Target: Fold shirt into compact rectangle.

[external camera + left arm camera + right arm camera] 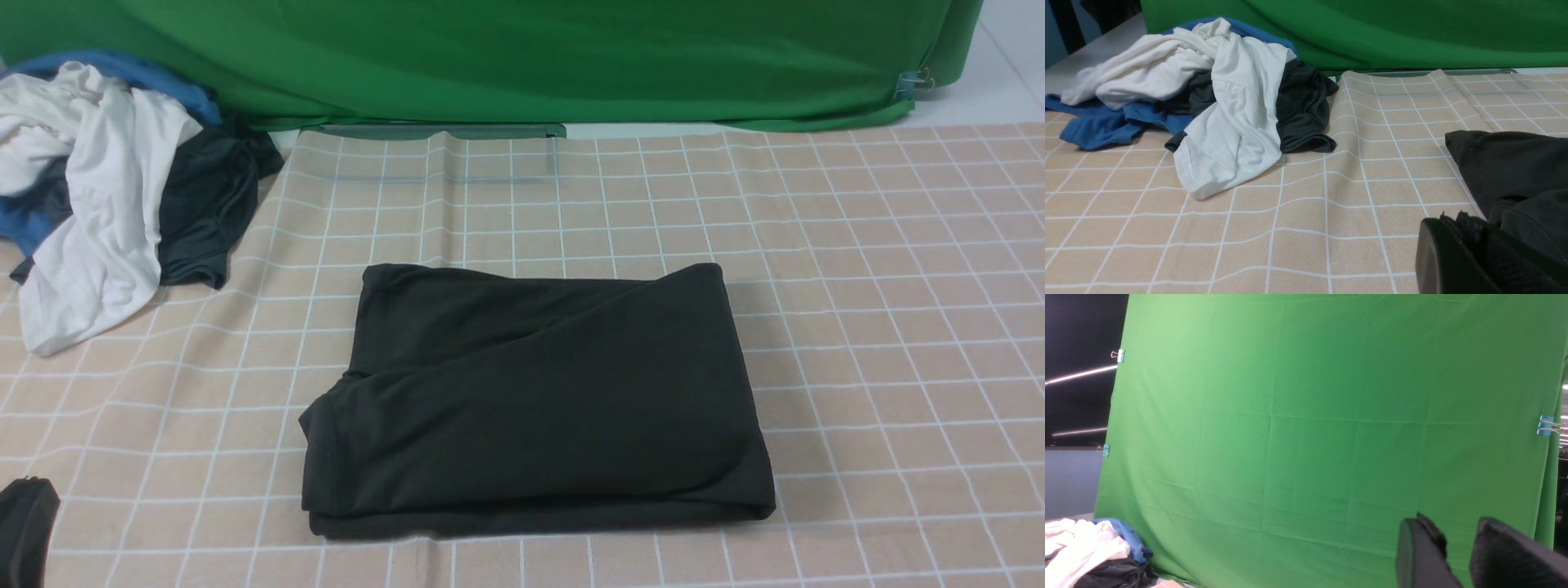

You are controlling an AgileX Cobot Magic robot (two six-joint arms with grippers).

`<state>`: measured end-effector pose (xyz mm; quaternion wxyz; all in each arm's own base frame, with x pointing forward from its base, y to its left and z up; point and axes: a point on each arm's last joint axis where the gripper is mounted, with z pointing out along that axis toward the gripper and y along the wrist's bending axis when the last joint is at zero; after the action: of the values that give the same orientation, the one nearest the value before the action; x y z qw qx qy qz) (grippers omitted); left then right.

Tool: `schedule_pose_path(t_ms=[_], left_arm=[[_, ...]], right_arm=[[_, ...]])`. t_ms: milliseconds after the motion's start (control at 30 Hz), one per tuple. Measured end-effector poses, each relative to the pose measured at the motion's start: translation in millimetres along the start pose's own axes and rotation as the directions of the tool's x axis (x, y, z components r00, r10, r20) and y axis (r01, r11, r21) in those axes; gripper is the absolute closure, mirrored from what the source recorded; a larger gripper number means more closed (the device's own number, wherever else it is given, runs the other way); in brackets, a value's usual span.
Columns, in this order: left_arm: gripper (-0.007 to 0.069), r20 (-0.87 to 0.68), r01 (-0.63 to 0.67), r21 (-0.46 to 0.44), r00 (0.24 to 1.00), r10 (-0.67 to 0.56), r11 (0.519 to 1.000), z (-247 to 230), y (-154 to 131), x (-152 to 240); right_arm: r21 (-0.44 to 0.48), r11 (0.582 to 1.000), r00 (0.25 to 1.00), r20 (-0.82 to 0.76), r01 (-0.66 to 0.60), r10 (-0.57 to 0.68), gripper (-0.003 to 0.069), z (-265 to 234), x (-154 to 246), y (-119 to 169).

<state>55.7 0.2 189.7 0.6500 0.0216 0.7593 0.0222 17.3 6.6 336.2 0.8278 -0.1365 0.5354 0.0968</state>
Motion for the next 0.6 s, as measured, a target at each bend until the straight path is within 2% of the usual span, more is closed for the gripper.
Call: schedule_pose_path(t_ms=[433, 600], left_arm=[[0.0606, 0.000, -0.001, 0.000, 1.000, 0.001, 1.000, 0, 0, 0], [0.0606, -0.001, -0.001, 0.000, 1.000, 0.001, 1.000, 0, 0, 0]], right_arm=[[0.000, 1.000, 1.000, -0.002, 0.006, -0.006, 0.0424, 0, 0, 0], [0.032, 0.999, 0.995, -0.097, 0.032, -0.029, 0.0423, -1, 16, 1]])
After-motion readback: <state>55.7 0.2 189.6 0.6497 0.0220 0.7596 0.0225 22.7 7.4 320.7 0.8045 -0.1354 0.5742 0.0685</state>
